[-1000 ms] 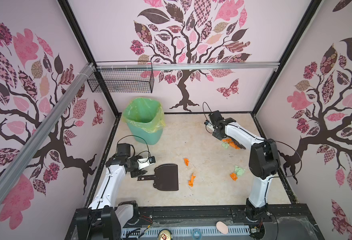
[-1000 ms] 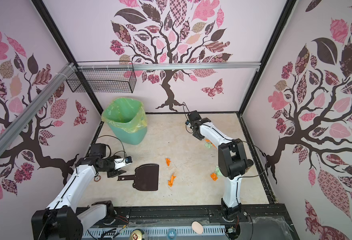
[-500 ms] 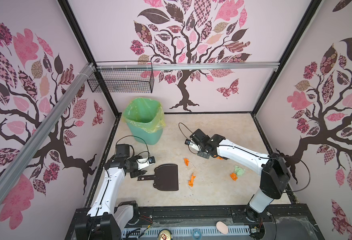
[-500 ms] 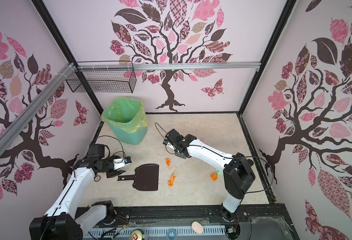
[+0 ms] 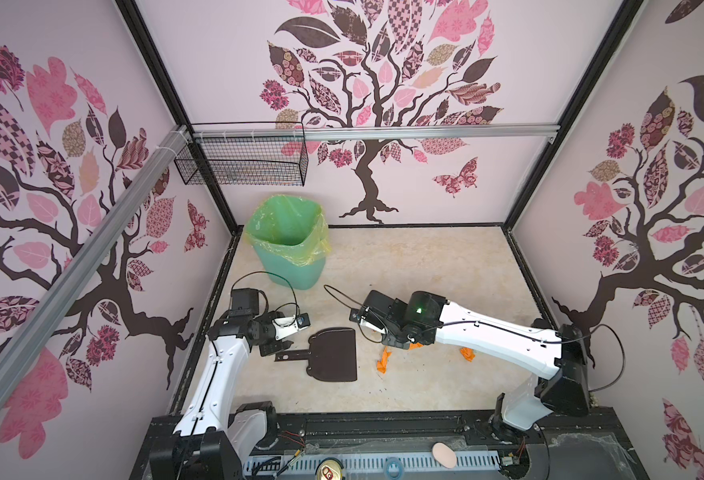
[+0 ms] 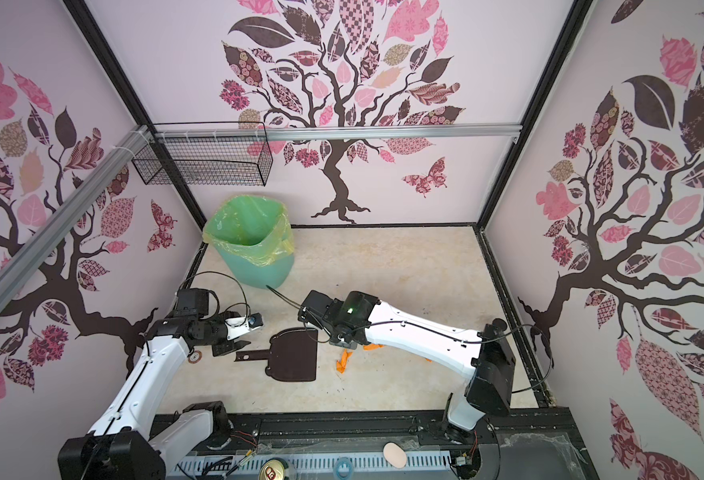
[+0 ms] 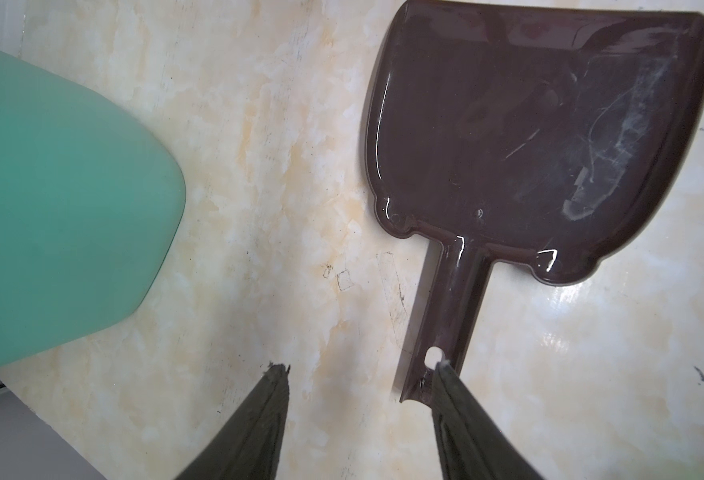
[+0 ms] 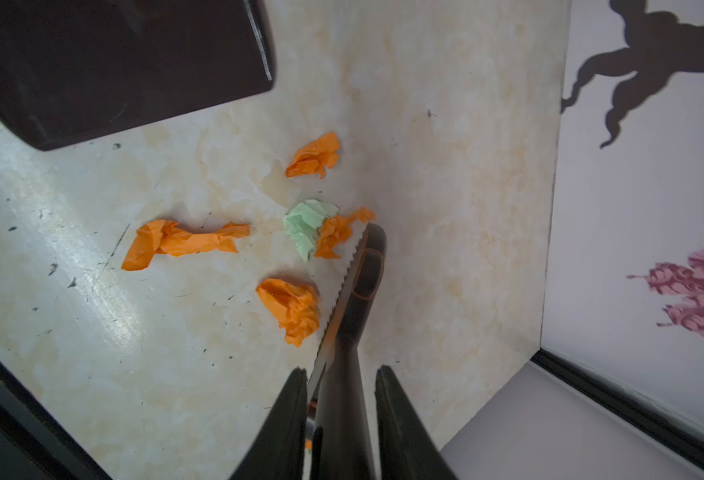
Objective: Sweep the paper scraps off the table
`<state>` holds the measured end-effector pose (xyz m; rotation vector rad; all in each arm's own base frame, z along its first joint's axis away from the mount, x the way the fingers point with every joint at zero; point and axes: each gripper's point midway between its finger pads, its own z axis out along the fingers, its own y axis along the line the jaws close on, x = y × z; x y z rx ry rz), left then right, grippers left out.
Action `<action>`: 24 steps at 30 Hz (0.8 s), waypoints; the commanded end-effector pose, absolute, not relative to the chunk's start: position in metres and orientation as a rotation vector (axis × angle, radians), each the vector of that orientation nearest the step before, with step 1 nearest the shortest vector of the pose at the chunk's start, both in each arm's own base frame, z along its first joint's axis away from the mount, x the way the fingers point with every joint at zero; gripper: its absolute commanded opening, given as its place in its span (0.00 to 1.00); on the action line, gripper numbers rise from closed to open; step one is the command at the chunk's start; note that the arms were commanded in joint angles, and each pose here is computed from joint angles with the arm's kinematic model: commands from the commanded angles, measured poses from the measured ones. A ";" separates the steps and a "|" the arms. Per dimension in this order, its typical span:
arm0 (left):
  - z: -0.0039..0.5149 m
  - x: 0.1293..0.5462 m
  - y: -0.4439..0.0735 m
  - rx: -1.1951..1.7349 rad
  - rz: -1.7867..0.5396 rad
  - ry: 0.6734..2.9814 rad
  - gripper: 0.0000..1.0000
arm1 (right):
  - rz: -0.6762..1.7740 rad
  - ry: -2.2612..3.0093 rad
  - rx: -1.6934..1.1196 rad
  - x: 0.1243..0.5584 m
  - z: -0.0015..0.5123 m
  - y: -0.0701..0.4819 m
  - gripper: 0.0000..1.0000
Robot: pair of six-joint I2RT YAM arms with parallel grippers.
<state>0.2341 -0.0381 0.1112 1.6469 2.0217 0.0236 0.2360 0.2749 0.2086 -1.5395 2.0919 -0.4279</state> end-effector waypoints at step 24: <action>0.095 0.228 -0.042 1.625 -0.046 2.057 0.58 | -0.847 2.527 -0.424 0.324 0.243 0.102 0.00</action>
